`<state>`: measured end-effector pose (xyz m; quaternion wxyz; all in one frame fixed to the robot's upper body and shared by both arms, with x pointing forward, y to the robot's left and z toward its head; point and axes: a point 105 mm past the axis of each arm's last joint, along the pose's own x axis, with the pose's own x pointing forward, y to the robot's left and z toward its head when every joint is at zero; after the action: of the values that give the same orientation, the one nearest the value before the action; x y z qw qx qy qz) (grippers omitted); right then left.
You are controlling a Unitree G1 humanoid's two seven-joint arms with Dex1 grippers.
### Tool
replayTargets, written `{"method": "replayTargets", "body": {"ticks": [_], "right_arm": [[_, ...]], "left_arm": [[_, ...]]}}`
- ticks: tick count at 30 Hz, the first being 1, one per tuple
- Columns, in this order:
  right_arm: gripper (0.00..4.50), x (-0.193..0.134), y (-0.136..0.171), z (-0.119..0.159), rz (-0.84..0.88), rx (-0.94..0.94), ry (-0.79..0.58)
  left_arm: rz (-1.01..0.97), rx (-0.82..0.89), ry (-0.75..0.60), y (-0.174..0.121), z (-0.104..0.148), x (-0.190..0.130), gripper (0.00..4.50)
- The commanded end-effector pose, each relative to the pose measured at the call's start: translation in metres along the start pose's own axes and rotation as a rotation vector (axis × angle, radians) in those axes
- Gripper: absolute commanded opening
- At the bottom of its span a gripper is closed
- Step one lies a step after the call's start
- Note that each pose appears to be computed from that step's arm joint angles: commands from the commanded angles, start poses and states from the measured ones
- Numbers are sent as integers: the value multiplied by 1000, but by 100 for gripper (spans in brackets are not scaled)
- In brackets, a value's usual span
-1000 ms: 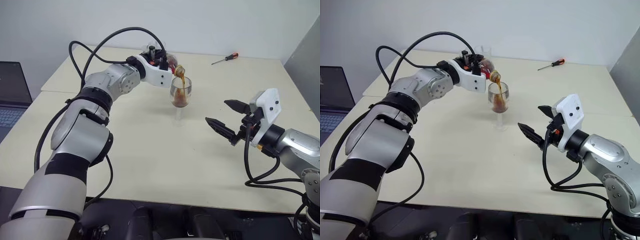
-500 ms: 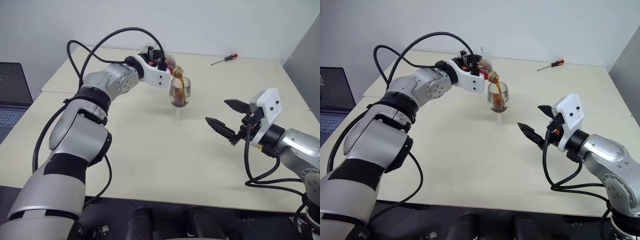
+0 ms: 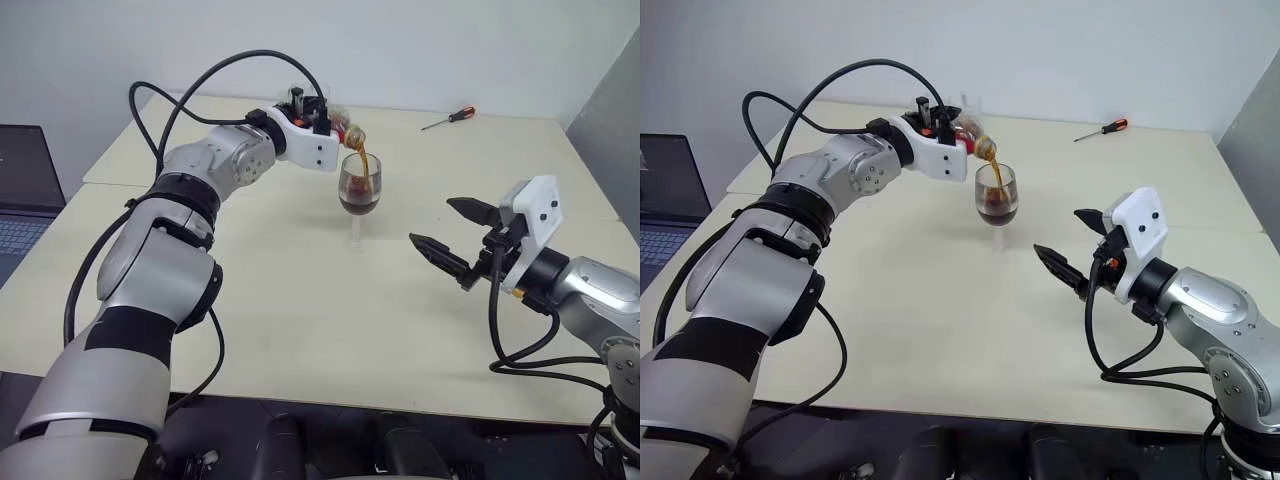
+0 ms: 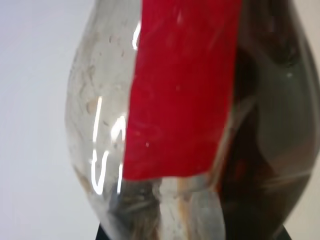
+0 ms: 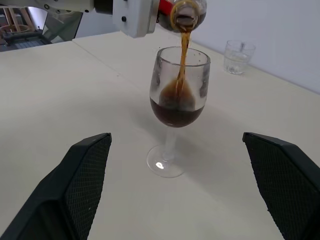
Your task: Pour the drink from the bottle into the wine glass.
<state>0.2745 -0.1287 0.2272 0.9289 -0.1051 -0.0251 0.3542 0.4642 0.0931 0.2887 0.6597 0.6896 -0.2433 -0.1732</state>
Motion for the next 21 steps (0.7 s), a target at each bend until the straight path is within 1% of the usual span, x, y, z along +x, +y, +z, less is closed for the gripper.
{"method": "replayTargets", "body": {"ticks": [1,4,7,11,13,14,16,18,19,21], "right_arm": [[450,0,-1,10,-2,-38,-36],[450,1,1,10,5,-35,-37],[450,3,3,12,16,-34,-41],[450,10,7,26,38,-45,-93],[450,21,3,41,-14,-40,-174],[450,24,1,45,-30,-35,-195],[450,29,8,47,2,-38,-197],[450,36,18,55,54,-44,-214],[450,39,23,58,79,-47,-220],[450,43,29,60,112,-50,-222]], "left_arm": [[58,-187,-7,16,-1,-1,84],[63,-421,-3,14,-7,-3,84],[71,-652,25,8,-19,-8,81],[84,-977,114,-18,-47,-22,80],[126,-1149,186,-36,-65,-33,80],[143,-1199,207,-40,-70,-37,80],[167,-1292,241,-50,-77,-43,79],[175,-1361,300,-71,-85,-53,79],[170,-1375,326,-80,-87,-57,79],[169,-1394,353,-91,-88,-61,79]]}}
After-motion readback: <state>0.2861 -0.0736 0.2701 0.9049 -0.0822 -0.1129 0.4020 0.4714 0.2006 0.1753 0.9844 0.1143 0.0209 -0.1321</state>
